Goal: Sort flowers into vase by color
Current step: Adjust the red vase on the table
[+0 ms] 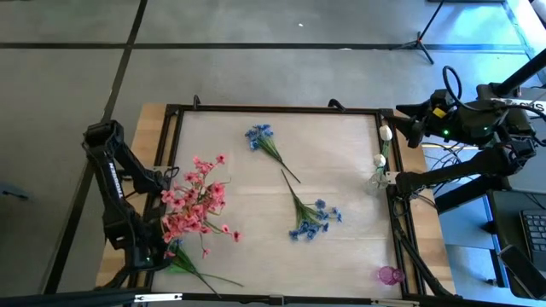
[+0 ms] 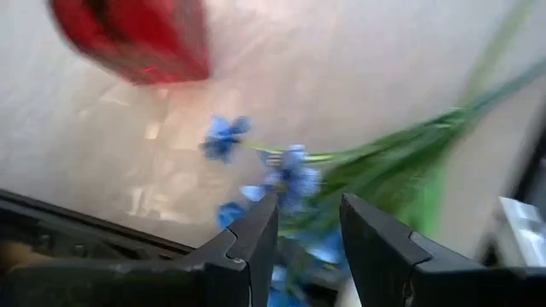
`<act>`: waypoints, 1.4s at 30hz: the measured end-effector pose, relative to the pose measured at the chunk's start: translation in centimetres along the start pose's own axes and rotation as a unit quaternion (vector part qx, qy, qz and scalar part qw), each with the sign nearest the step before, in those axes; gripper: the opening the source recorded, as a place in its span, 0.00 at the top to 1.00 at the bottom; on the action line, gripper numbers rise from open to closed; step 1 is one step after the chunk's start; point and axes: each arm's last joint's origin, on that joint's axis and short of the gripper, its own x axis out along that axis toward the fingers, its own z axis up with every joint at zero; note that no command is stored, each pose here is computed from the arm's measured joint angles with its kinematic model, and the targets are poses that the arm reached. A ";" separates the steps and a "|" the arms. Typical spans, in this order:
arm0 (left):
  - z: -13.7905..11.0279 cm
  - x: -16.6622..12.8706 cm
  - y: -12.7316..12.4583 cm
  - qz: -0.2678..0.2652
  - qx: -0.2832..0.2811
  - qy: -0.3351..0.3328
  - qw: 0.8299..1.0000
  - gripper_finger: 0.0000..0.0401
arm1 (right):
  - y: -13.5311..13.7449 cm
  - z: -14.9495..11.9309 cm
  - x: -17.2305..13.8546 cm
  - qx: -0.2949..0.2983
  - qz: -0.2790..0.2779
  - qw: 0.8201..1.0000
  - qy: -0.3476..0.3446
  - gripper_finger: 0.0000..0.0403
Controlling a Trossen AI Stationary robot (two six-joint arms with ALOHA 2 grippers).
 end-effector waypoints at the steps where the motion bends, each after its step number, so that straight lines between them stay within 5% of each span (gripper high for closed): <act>1: -0.1 0.5 0.3 0.008 -0.003 -0.001 1.000 0.69 | 0.0 0.0 0.0 0.000 0.000 1.000 0.000 0.25; 14: -0.3 3.6 2.1 0.023 -0.074 -0.095 0.992 0.69 | 1.0 -0.1 1.1 -0.006 0.004 1.000 0.023 0.25; 28: 0.0 5.3 3.9 0.022 -0.204 -0.212 0.956 0.69 | 2.0 -0.3 2.4 -0.016 0.002 0.999 0.044 0.25; 42: 1.2 7.1 6.0 0.060 -0.254 -0.253 0.932 0.69 | 2.9 -0.5 3.5 -0.025 0.005 0.997 0.067 0.25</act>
